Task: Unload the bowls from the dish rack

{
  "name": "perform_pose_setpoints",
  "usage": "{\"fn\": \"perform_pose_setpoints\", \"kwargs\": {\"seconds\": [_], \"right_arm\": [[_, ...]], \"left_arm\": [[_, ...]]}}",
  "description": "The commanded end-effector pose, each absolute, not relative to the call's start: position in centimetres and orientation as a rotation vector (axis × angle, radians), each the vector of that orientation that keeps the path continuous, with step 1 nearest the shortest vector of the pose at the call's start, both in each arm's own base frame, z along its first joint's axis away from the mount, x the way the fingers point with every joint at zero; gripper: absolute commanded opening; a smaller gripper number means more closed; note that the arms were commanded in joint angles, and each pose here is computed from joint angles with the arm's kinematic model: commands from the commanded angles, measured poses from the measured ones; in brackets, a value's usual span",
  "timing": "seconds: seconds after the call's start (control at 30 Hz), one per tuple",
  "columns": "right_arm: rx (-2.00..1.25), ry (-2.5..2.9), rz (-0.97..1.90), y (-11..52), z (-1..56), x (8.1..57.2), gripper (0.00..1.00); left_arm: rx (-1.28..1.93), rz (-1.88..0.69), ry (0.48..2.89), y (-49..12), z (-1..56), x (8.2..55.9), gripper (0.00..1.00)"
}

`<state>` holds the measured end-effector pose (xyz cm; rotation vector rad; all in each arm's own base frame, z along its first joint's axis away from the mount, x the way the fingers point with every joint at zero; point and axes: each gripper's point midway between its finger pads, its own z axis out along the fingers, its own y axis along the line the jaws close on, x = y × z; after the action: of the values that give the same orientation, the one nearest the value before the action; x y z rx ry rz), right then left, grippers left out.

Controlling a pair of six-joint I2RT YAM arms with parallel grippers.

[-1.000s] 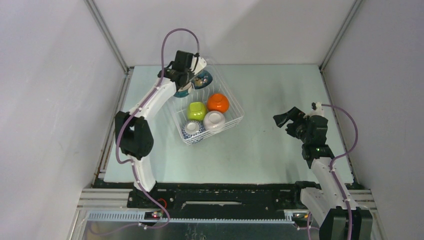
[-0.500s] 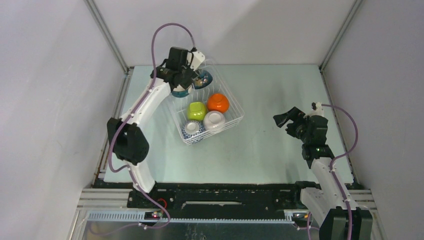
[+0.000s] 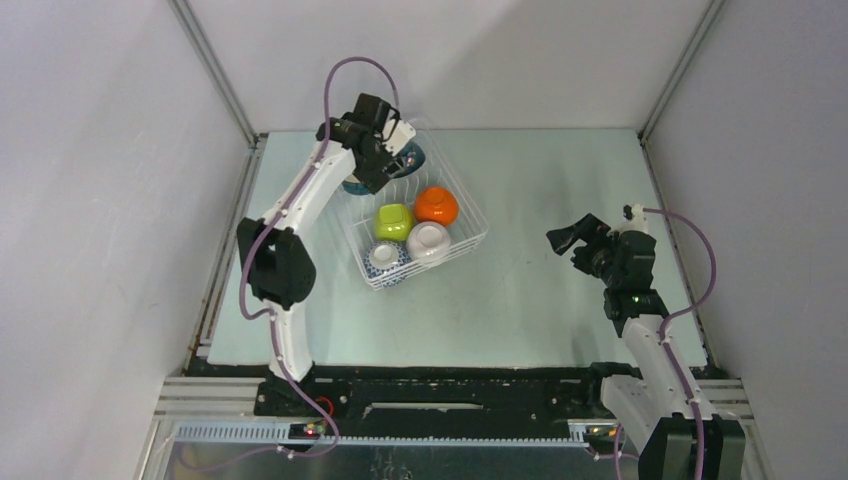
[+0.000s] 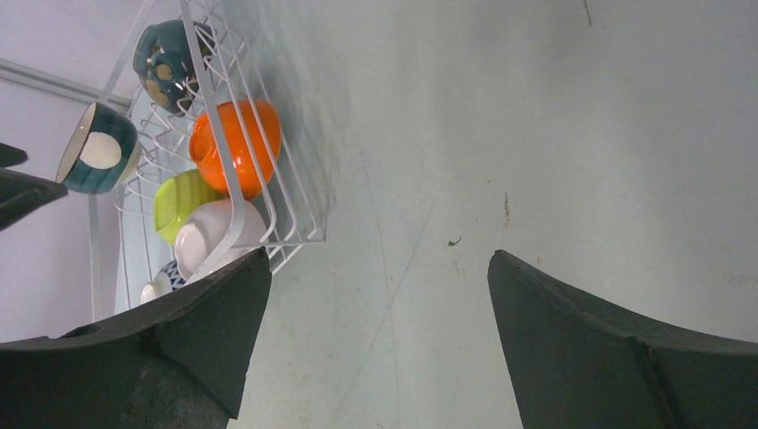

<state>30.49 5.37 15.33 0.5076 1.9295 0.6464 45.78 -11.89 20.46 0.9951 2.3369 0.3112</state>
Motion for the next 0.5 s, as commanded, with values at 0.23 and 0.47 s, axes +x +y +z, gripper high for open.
{"fn": "perform_pose_setpoints", "kwargs": {"seconds": [0.23,0.47], "right_arm": [[0.495,1.892,0.661,5.4,16.3,30.7,1.00],[0.496,1.892,0.659,5.4,16.3,30.7,1.00]], "left_arm": [[1.032,0.337,2.367,-12.3,19.5,46.1,0.77],[1.068,0.336,2.389,-12.5,18.0,46.3,0.73]]}}
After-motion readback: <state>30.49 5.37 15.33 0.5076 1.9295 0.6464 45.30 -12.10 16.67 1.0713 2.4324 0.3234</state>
